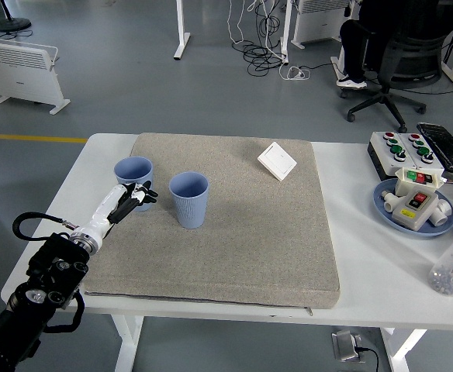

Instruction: Push cup pick cup insert cup

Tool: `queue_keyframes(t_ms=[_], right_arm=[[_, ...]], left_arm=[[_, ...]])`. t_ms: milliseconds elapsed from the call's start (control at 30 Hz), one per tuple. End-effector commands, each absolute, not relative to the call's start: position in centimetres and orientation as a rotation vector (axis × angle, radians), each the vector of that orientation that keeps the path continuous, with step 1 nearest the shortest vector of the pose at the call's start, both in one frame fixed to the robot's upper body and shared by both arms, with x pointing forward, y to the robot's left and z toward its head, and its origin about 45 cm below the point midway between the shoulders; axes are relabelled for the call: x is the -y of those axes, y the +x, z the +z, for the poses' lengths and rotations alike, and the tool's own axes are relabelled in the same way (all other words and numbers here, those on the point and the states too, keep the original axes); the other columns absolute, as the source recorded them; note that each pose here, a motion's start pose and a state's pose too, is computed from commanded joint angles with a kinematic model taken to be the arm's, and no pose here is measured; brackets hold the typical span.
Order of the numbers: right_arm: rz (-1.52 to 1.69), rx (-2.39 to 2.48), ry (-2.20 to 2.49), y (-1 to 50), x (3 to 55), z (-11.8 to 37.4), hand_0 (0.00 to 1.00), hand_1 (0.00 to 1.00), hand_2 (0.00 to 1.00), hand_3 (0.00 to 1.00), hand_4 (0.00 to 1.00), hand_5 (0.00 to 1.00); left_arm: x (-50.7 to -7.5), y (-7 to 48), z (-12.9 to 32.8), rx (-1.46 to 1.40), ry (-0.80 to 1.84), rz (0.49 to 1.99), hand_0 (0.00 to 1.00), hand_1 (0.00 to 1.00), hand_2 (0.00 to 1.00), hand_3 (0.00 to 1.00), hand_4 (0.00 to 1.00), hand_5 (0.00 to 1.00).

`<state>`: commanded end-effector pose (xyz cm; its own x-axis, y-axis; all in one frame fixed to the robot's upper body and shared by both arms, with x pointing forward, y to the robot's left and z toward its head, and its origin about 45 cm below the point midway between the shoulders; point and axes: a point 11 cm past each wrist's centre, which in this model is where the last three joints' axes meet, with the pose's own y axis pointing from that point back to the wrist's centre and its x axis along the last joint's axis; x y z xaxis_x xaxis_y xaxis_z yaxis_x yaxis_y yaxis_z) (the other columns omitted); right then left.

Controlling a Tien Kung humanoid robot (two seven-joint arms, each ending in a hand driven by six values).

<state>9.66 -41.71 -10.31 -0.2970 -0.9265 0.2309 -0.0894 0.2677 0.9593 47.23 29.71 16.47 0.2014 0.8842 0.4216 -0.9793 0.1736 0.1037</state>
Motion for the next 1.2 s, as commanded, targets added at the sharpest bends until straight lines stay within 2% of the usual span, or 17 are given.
queue_keyframes(t_ms=[467,500,667,700,867,900,1067,1100,1200], right_arm=[[-1.153,1.625,0.957,9.7,41.6,-10.3,0.759,0.654,0.683,0.562,0.096,0.471],[-1.154,1.625,0.957,9.7,41.7,-10.3,0.76,0.654,0.682,0.563,0.096,0.47],[-1.155,1.629,0.954,9.7,41.8,-10.3,0.76,0.654,0.682,0.563,0.096,0.47],[-1.156,1.631,0.952,9.6,41.8,-10.3,0.76,0.654,0.682,0.563,0.095,0.468],[-1.159,1.638,0.946,9.5,42.0,-10.3,0.76,0.654,0.682,0.563,0.095,0.468],[-1.16,1.639,0.946,9.5,42.0,-10.3,0.76,0.654,0.682,0.562,0.095,0.465],[-1.167,1.651,0.941,9.4,42.0,-10.3,0.76,0.654,0.682,0.562,0.095,0.465],[-1.168,1.653,0.941,9.4,42.1,-10.2,0.76,0.654,0.682,0.562,0.095,0.466],[-1.169,1.655,0.939,9.4,42.1,-10.2,0.76,0.654,0.682,0.562,0.095,0.466]], left_arm=[[-29.8,47.2,16.4,0.296,0.389,1.349,0.79,0.663,0.58,0.546,0.583,0.998],[-29.8,47.2,16.4,0.296,0.389,1.35,0.723,0.654,0.578,0.545,0.584,0.998],[-30.0,46.9,16.3,0.307,0.384,1.348,0.723,0.654,0.578,0.545,0.584,0.998],[-30.1,46.7,16.3,0.309,0.381,1.347,0.677,0.622,0.575,0.545,0.584,0.998],[-31.1,45.8,16.6,0.317,0.358,1.352,0.677,0.622,0.575,0.545,0.584,0.998],[-31.3,45.7,16.8,0.323,0.353,1.351,0.579,0.6,0.57,0.544,0.586,0.998],[-33.1,44.9,18.8,0.383,0.329,1.362,0.579,0.6,0.57,0.544,0.586,0.998],[-33.6,44.8,19.4,0.398,0.328,1.367,0.426,0.544,0.517,0.541,0.673,0.998],[-34.1,44.7,21.3,0.457,0.314,1.368,0.426,0.544,0.517,0.541,0.673,0.998]])
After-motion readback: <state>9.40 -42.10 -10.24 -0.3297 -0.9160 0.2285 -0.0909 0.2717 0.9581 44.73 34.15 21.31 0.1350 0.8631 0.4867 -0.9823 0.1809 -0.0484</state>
